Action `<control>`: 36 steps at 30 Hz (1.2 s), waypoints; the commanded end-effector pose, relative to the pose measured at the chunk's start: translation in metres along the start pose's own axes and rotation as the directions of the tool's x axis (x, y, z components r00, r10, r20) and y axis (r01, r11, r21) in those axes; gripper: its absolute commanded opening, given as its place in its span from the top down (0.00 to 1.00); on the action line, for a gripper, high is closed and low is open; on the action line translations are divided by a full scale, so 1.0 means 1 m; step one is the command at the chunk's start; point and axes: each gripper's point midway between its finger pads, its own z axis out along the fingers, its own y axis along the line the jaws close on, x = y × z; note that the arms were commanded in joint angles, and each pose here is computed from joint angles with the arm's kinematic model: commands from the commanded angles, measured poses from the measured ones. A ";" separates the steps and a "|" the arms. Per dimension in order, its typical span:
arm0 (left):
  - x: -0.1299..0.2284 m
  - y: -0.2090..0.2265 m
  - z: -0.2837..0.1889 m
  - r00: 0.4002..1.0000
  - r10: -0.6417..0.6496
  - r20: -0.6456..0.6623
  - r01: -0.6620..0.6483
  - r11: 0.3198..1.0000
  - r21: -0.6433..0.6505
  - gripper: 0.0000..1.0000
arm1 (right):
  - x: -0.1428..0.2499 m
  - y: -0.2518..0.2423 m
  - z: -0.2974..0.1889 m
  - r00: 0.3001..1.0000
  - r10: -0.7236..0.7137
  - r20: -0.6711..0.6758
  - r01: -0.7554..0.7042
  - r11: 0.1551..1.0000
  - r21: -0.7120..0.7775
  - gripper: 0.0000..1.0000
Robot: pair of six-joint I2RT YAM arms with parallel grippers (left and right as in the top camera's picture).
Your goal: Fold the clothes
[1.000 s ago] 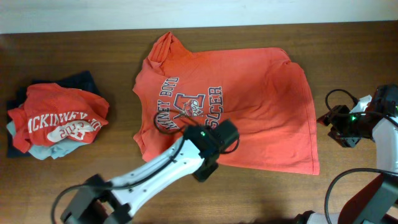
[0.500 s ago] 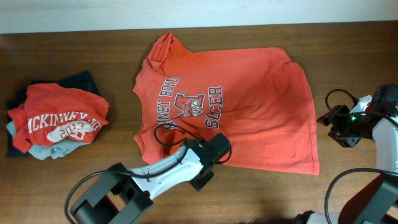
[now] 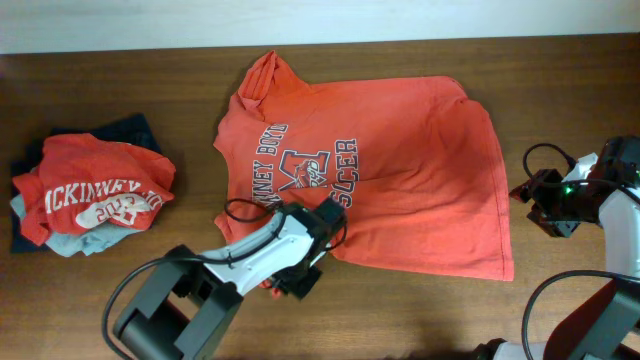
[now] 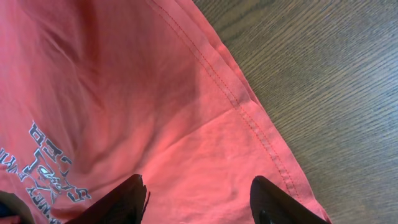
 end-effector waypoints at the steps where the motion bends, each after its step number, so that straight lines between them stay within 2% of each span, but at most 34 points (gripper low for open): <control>1: 0.000 -0.013 -0.041 1.000 -0.006 -0.007 0.007 0.995 0.095 1.00 | -0.005 0.004 -0.007 0.999 -0.024 0.029 0.024 1.000 0.000 0.41; 3: 0.006 -0.009 -0.061 1.000 -0.014 -0.018 0.015 0.996 0.089 1.00 | -0.005 0.004 -0.007 0.999 -0.024 0.029 0.024 1.000 0.000 0.41; 8: 0.017 0.023 -0.082 0.984 -0.173 -0.048 0.175 0.983 0.050 0.99 | -0.005 0.004 -0.007 0.999 -0.024 0.029 0.024 1.000 0.000 0.41; 16: 0.047 0.063 -0.082 0.931 -0.330 -0.158 0.343 0.937 0.067 1.00 | -0.005 0.004 -0.007 0.999 -0.024 0.029 0.024 1.000 0.001 0.41; 22: 0.057 0.089 -0.088 0.899 -0.417 -0.130 0.426 0.904 0.046 1.00 | -0.003 0.003 -0.007 1.000 -0.020 0.021 0.020 1.000 0.003 0.41; 23: 0.061 0.097 -0.089 0.892 -0.435 -0.124 0.441 0.897 0.024 0.99 | -0.002 0.002 -0.007 1.000 -0.018 0.018 0.018 1.000 0.009 0.37; 27: 0.073 0.108 -0.089 0.870 -0.470 -0.149 0.476 0.879 0.007 0.99 | -0.003 -0.003 -0.006 1.000 -0.016 0.021 0.016 0.999 0.034 0.36; 29: 0.074 0.109 -0.089 0.868 -0.471 -0.154 0.478 0.878 0.006 0.82 | -0.002 -0.003 -0.006 1.000 -0.016 0.020 0.016 0.999 0.035 0.36; 30: 0.075 0.109 -0.089 0.868 -0.471 -0.156 0.478 0.879 0.002 0.66 | -0.002 -0.003 -0.006 1.000 -0.016 0.020 0.016 0.999 0.035 0.36; 31: 0.075 0.110 -0.089 0.867 -0.474 -0.152 0.479 0.878 -0.001 0.40 | -0.002 -0.003 -0.006 1.000 -0.015 0.018 0.015 0.999 0.035 0.32; 32: 0.074 0.112 -0.089 0.864 -0.481 -0.146 0.485 0.874 -0.007 0.34 | -0.002 -0.004 -0.004 1.000 -0.012 0.012 0.012 0.999 0.037 0.30; 36: 0.068 0.127 -0.097 0.840 -0.535 -0.096 0.536 0.844 -0.014 0.34 | 0.004 -0.010 0.009 0.999 0.007 -0.038 -0.005 0.999 0.052 0.29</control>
